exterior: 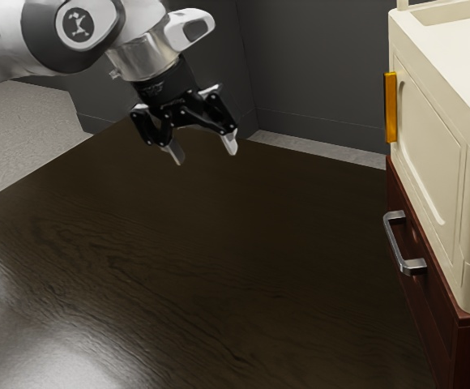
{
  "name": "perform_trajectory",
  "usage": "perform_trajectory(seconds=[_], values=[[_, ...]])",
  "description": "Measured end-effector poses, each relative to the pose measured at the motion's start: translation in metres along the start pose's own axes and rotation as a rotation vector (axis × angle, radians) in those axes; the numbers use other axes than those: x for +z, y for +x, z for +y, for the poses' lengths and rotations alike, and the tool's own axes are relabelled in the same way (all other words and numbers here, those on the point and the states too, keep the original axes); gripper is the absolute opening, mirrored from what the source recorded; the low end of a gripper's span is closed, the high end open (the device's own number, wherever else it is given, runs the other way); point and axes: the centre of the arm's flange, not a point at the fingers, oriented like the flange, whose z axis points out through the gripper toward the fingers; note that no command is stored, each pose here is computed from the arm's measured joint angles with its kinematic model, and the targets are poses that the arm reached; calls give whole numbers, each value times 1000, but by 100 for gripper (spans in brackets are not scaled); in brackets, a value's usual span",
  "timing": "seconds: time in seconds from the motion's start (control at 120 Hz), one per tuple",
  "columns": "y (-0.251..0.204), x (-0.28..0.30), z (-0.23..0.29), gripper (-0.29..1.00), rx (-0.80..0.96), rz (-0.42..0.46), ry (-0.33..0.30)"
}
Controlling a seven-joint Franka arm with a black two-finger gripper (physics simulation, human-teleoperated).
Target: Pull the drawer handle with one arm to open the drawer
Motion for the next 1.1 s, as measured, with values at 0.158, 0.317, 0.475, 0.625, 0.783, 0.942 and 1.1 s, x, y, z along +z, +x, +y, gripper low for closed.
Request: perform_trajectory(seconds=[0.158,0.317,0.475,0.625,0.783,0.942,1.1], values=[[-18,35,10,68,-40,-15,-30],[-27,56,23,68,-74,1,-55],[-40,71,41,68,-110,1,-110],[-51,83,71,68,-109,-2,-138],[-55,93,96,68,-111,0,-150],[-49,101,116,68,-118,14,-160],[-42,115,123,68,-144,17,-169]])
